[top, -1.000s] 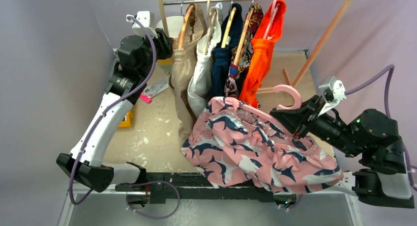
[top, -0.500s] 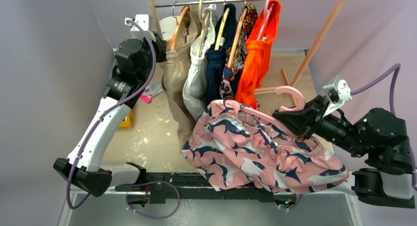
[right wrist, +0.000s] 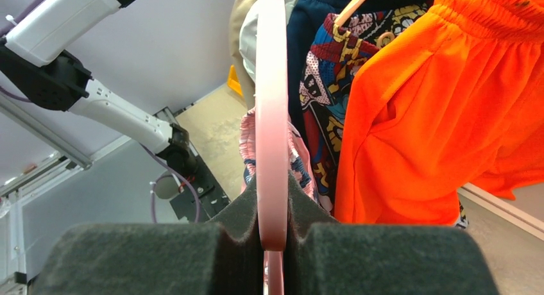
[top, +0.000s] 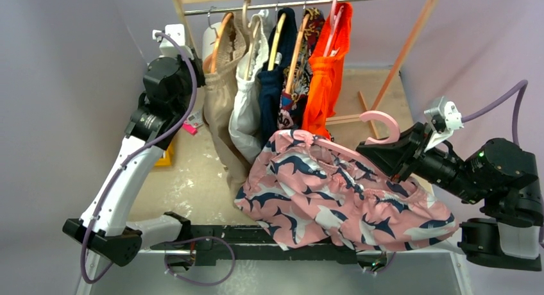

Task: Place the shorts on the hanger
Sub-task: Move the clothesline to the center of the board.

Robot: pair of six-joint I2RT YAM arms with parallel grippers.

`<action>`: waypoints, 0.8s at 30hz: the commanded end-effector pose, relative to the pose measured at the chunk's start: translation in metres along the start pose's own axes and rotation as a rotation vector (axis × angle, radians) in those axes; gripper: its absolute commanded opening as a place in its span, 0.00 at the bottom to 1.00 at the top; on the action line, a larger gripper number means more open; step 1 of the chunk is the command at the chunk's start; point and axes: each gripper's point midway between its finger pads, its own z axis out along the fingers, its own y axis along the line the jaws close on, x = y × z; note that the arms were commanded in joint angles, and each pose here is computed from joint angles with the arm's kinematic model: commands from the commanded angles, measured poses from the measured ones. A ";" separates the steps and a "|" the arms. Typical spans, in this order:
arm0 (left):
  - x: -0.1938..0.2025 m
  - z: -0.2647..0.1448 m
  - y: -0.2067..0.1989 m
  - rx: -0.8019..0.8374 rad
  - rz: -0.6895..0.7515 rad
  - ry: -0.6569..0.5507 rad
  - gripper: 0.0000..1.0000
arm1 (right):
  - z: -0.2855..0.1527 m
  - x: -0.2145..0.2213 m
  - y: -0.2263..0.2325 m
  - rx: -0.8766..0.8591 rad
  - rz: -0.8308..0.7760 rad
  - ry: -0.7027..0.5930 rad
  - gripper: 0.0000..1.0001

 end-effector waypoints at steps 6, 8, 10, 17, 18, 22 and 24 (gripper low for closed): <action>-0.036 -0.053 0.086 -0.380 0.068 -0.130 0.00 | -0.005 -0.021 0.014 -0.067 -0.013 -0.003 0.00; -0.035 -0.060 0.093 -0.412 0.081 -0.130 0.00 | -0.004 -0.017 0.014 -0.064 -0.015 0.021 0.00; -0.035 -0.066 0.098 -0.429 0.090 -0.131 0.00 | -0.002 -0.012 0.014 -0.058 -0.015 0.045 0.00; -0.040 -0.082 0.116 -0.513 0.120 -0.135 0.00 | -0.006 -0.007 0.010 -0.031 0.010 0.072 0.00; -0.040 -0.083 0.117 -0.523 0.127 -0.134 0.00 | -0.008 -0.007 0.008 -0.021 0.015 0.076 0.00; -0.039 -0.089 0.125 -0.565 0.139 -0.138 0.00 | -0.013 0.001 -0.004 0.054 0.032 0.140 0.00; -0.038 -0.090 0.126 -0.569 0.143 -0.139 0.00 | -0.014 0.004 -0.006 0.067 0.035 0.159 0.00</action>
